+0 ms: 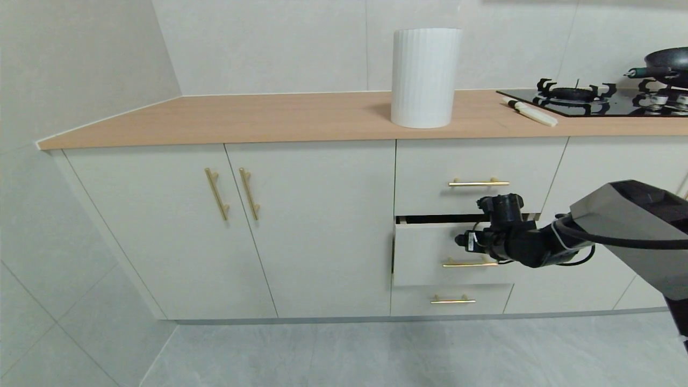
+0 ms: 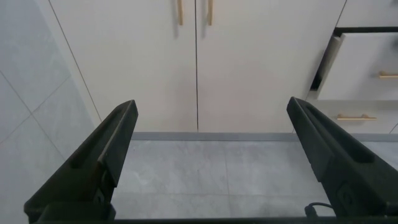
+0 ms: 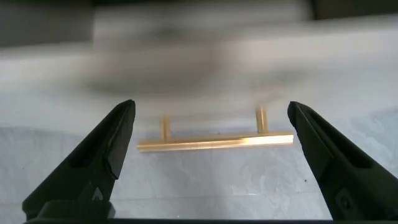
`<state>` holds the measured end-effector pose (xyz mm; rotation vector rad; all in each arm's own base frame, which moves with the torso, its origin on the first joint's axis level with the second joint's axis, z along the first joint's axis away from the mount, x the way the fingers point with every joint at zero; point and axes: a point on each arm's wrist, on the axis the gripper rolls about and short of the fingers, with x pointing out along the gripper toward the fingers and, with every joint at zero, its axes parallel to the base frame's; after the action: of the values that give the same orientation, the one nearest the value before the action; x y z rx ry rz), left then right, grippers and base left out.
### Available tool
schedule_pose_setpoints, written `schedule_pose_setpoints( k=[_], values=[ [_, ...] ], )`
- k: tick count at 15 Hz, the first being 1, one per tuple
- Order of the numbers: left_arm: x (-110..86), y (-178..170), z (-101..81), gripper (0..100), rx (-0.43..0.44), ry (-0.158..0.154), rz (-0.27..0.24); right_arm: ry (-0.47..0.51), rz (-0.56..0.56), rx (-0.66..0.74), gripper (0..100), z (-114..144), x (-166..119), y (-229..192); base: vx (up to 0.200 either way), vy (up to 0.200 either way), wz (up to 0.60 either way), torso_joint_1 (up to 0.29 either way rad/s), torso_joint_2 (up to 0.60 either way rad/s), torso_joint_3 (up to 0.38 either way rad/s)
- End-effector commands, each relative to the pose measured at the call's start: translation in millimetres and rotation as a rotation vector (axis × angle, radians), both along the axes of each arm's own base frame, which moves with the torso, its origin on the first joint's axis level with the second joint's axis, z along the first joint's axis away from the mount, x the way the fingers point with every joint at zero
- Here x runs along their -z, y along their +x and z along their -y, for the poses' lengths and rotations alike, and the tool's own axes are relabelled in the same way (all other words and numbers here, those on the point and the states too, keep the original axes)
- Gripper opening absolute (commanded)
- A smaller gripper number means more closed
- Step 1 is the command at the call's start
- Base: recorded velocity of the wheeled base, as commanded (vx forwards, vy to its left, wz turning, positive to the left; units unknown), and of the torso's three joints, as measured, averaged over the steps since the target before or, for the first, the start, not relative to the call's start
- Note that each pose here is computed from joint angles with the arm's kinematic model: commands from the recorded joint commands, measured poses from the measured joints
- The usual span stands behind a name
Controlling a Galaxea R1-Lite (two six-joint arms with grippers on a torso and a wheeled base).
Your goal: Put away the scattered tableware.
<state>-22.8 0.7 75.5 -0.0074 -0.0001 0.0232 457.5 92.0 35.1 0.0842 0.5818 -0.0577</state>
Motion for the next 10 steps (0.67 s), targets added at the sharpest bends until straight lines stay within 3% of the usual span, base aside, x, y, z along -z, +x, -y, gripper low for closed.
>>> schedule_pose_setpoints(
  k=[1,5,10],
  values=[
    [0.0,0.0,0.0,100,0.000,0.000,0.000,-0.004,-0.016,0.003,100,0.1,14.1,2.6,0.000,0.000,0.00,0.000,0.00,0.000],
    [0.0,0.0,0.0,100,-0.001,0.000,0.000,-0.003,0.062,0.033,100,-1.4,21.9,13.1,0.000,0.000,0.00,0.000,0.00,0.000],
    [0.0,0.0,0.0,100,0.000,0.000,0.000,0.075,0.112,0.089,100,-2.6,20.4,27.5,0.000,0.000,0.00,0.000,0.00,0.000]
  ],
)
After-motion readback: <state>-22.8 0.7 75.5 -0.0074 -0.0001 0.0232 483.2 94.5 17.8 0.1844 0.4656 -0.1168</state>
